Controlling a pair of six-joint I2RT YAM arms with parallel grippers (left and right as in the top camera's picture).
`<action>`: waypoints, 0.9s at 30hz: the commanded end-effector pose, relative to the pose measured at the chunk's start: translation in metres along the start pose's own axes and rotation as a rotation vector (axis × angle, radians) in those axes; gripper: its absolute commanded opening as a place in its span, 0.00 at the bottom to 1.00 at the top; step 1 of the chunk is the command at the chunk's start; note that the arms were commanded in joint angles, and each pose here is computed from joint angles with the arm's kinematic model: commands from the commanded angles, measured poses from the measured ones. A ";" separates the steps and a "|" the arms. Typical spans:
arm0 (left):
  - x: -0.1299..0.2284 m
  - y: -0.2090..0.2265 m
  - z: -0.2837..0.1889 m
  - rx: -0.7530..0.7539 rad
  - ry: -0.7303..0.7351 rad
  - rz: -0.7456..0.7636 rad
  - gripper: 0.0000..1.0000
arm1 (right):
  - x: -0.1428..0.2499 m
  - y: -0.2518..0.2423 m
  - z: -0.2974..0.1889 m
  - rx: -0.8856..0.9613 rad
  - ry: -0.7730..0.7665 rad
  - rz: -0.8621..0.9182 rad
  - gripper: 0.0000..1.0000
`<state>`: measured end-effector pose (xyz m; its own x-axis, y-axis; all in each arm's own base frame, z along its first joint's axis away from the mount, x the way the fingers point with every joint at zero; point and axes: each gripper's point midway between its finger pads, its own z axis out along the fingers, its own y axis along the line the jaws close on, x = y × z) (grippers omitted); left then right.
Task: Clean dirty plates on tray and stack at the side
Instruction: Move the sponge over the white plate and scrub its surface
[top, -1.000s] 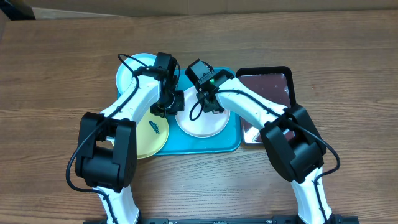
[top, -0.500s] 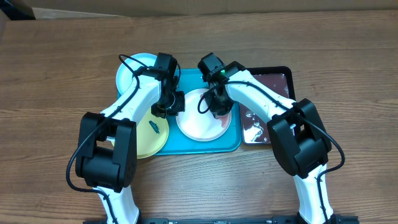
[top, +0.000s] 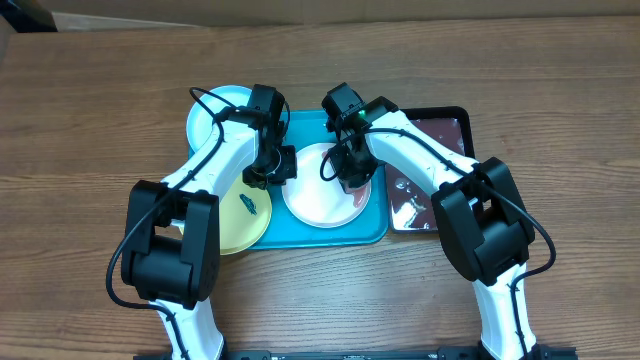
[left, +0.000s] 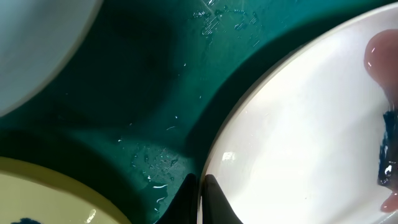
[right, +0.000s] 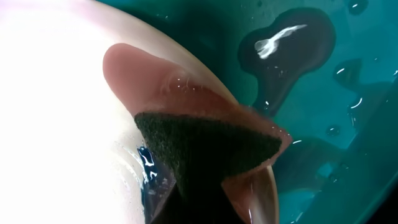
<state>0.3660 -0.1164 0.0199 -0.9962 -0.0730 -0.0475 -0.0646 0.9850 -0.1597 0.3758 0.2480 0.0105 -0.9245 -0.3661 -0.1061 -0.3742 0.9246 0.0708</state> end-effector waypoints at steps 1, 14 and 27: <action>-0.003 0.002 0.003 -0.005 -0.006 -0.030 0.04 | 0.027 0.012 0.026 -0.040 0.114 0.033 0.04; -0.002 0.003 0.003 -0.006 -0.002 -0.035 0.04 | 0.022 0.039 0.026 -0.129 0.101 0.153 0.04; -0.001 0.003 0.003 -0.008 0.002 -0.049 0.04 | 0.016 0.083 0.018 -0.352 0.106 0.167 0.04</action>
<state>0.3657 -0.1156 0.0198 -0.9950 -0.0893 -0.0442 -0.0815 0.9845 -0.1555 0.3551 0.3013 0.0132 -0.9745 -0.2158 -0.0614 -0.2241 0.9240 0.3098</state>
